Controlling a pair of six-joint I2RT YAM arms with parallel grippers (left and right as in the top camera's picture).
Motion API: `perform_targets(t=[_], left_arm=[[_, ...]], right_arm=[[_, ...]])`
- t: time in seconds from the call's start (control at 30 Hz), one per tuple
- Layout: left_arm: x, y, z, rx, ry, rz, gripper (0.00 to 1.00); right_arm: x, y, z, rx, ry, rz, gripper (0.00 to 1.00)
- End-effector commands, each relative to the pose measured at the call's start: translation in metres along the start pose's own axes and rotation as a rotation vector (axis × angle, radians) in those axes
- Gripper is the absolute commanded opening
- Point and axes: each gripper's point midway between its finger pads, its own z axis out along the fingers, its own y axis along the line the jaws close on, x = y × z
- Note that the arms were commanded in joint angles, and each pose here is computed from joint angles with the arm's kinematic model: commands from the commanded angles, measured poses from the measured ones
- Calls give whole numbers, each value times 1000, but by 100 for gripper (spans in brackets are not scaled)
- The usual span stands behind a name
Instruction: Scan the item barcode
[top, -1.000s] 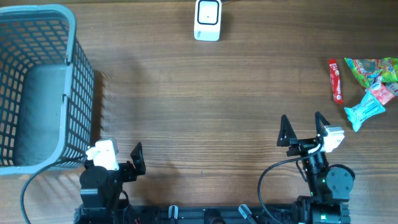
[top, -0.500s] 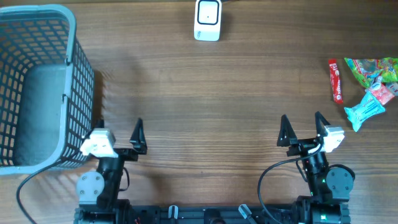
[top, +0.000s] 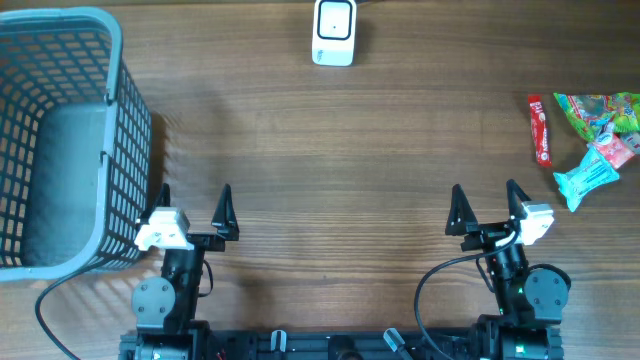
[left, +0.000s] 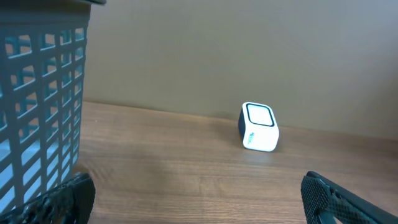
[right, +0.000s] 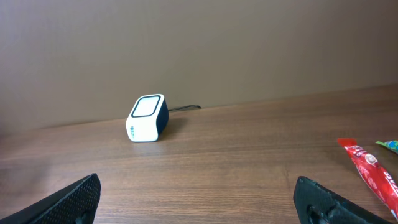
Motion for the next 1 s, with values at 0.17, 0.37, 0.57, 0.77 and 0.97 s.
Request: perform_targets(t=[0.17,0.37,0.57,0.77,0.97], left_arm=[[29,6,-1,-27,106,14,100],[30,6,-1,-20,108,66,100],[30,3,-1,-8,110,53,100],[30,3,-1,-8,108,54,100],[29,3,-1,-8,107,54,100]], right_arm=[[-3,1,0,-1,-13,-17,100],[-3,1,0,-1,-13,-16,100],[-3,1,0,-1,-13,-16,100],[-3,1,0,-1,-13,-17,100],[-3,1,0,-1,-13,-16,100]])
